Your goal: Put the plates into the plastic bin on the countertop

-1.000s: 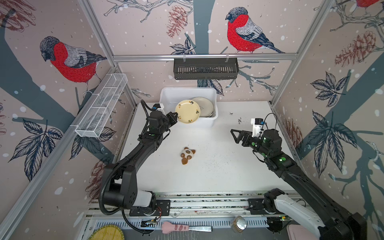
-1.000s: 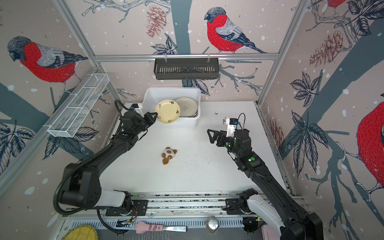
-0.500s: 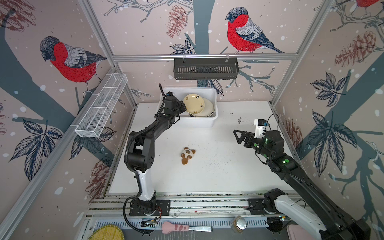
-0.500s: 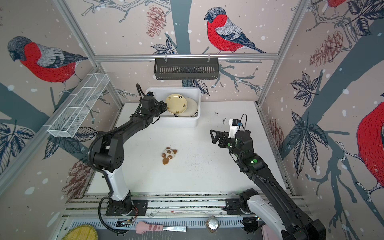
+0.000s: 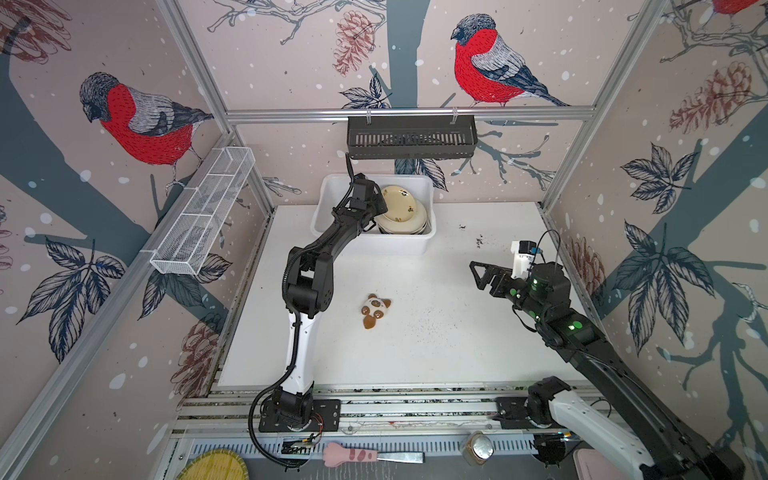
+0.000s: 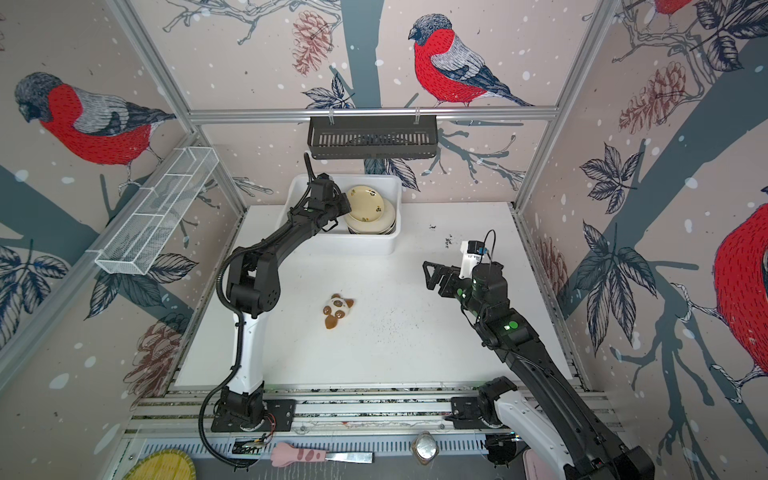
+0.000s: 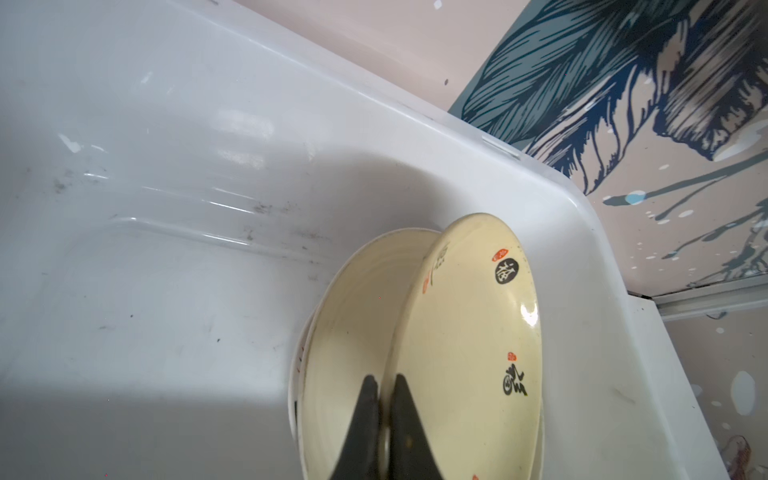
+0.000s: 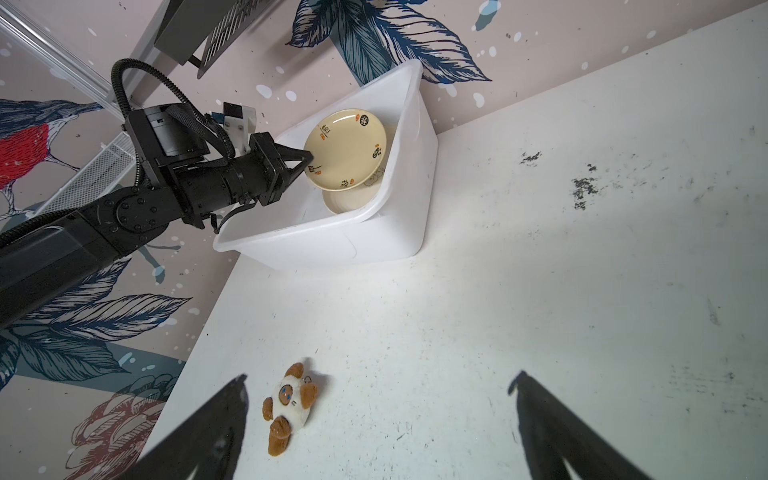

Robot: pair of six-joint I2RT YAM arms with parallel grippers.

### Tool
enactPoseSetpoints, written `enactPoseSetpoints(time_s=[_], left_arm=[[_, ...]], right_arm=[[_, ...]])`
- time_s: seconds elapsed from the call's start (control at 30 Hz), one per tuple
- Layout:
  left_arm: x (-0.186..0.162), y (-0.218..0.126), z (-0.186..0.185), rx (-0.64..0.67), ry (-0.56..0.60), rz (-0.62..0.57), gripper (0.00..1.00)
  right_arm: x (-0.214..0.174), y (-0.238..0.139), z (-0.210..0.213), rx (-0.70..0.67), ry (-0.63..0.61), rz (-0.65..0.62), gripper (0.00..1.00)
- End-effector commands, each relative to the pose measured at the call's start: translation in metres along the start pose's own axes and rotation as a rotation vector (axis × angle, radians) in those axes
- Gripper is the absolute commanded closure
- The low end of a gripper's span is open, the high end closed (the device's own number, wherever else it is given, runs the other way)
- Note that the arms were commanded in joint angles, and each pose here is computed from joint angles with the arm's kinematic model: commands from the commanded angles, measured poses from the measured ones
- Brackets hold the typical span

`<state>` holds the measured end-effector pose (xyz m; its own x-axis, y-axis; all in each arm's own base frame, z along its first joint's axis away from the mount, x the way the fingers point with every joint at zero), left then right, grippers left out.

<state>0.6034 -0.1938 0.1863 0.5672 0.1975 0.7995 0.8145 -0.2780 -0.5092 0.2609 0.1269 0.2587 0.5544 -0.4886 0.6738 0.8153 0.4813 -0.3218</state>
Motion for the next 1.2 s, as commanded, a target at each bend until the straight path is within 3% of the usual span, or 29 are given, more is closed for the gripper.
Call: enactPoseSetpoints(time_s=[0.0, 0.1, 0.27, 0.3, 0.5, 0.53, 0.83, 1.0, 1.17], left_arm=[[-0.007, 0.006, 0.002, 0.047, 0.042, 0.042, 1.00], [-0.008, 0.010, -0.003, 0.038, 0.061, 0.041, 0.86], [-0.003, 0.010, -0.009, 0.020, 0.077, 0.032, 0.71], [-0.001, 0.009, -0.010, 0.017, 0.080, 0.029, 0.64], [0.012, -0.008, -0.015, 0.029, 0.097, 0.001, 0.06], [0.013, -0.011, -0.014, 0.036, 0.101, -0.009, 0.03], [0.008, -0.067, 0.000, 0.087, 0.123, -0.091, 0.03], [0.002, -0.124, 0.009, 0.100, 0.113, -0.188, 0.03], [-0.006, -0.191, 0.025, 0.143, 0.157, -0.353, 0.02]], right_arm=[[0.003, 0.000, -0.001, -0.014, 0.009, -0.017, 0.01], [0.004, 0.000, -0.001, -0.017, 0.010, -0.019, 0.01], [0.003, -0.001, -0.003, -0.027, 0.023, -0.017, 0.01], [0.003, -0.002, -0.003, -0.029, 0.027, -0.020, 0.01], [0.005, -0.007, -0.007, -0.044, 0.031, -0.053, 0.01], [0.005, -0.008, -0.009, -0.051, 0.027, -0.057, 0.01], [0.014, -0.008, -0.025, -0.135, -0.027, -0.151, 0.01], [0.024, -0.004, -0.036, -0.144, -0.023, -0.292, 0.01], [0.025, 0.000, -0.060, -0.200, -0.096, -0.447, 0.01]])
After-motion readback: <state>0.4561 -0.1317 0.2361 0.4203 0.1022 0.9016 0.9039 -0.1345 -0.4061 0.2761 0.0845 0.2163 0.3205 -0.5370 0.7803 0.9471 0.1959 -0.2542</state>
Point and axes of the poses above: each gripper's point midway between its finger pads, its own y axis out along the fingers, its own z axis along the line the jaws close on, x = y × z, the point moved 3 cm from there along -y, back along the fingers, and after that the axes turned 10 degrees about y, right-handed, at the moved point
